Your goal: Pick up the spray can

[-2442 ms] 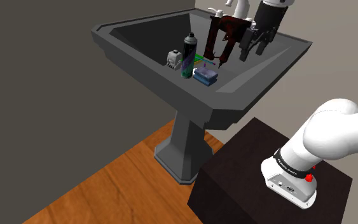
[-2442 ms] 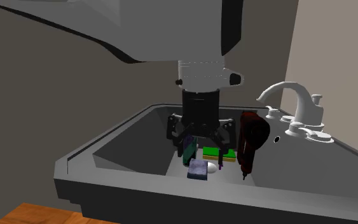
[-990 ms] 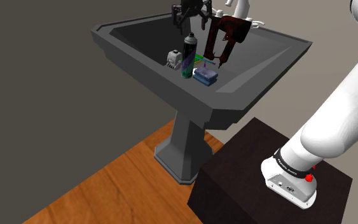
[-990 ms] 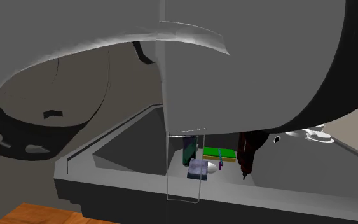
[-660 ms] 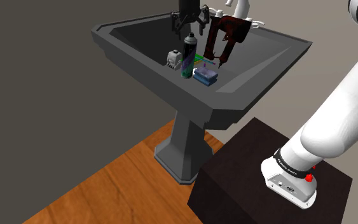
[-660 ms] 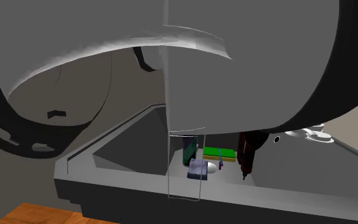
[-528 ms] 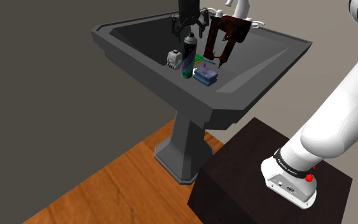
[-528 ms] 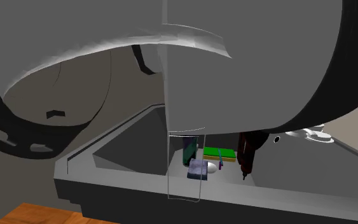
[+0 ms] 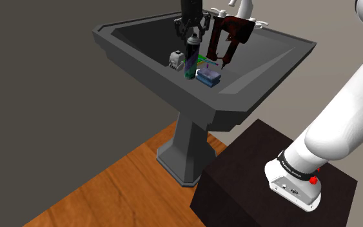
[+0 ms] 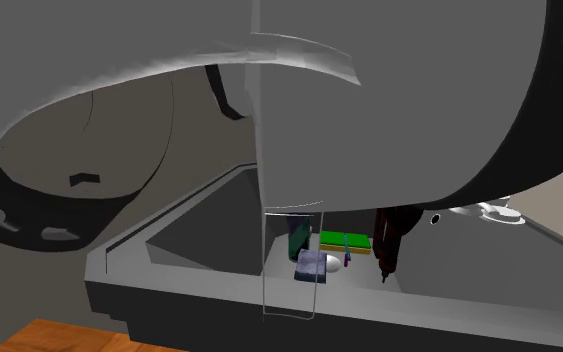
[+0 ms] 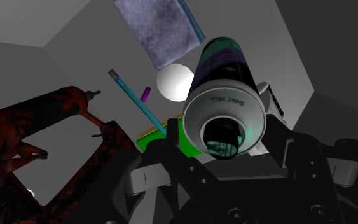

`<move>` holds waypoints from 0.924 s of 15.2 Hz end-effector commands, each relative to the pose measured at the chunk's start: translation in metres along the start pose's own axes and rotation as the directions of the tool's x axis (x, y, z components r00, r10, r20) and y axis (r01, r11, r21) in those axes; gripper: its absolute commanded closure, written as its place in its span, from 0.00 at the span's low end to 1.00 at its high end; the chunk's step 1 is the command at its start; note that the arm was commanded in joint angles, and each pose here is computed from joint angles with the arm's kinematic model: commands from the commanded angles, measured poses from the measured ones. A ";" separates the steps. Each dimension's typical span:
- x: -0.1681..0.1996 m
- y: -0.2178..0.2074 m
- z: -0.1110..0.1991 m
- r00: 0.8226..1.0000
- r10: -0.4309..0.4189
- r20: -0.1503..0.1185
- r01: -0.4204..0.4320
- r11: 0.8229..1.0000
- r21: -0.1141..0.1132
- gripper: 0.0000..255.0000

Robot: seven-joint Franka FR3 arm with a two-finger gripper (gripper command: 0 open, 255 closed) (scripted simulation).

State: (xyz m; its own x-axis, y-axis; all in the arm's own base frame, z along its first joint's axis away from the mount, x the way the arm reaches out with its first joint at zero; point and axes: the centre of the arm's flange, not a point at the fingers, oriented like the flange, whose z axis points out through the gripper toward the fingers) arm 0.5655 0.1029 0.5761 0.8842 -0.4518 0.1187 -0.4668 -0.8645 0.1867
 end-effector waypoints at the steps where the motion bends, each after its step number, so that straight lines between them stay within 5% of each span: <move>1: 0.000 0.000 0.002 1.000 0.000 0.003 0.000 1.000 -0.002 1.00; 14: 0.007 0.010 -0.056 1.000 0.000 0.003 0.000 1.000 -0.002 1.00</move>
State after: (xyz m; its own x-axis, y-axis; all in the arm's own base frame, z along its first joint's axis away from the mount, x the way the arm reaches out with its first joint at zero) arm 0.5675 0.1045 0.6277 0.8845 -0.4520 0.1155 -0.4663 -0.8642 0.1891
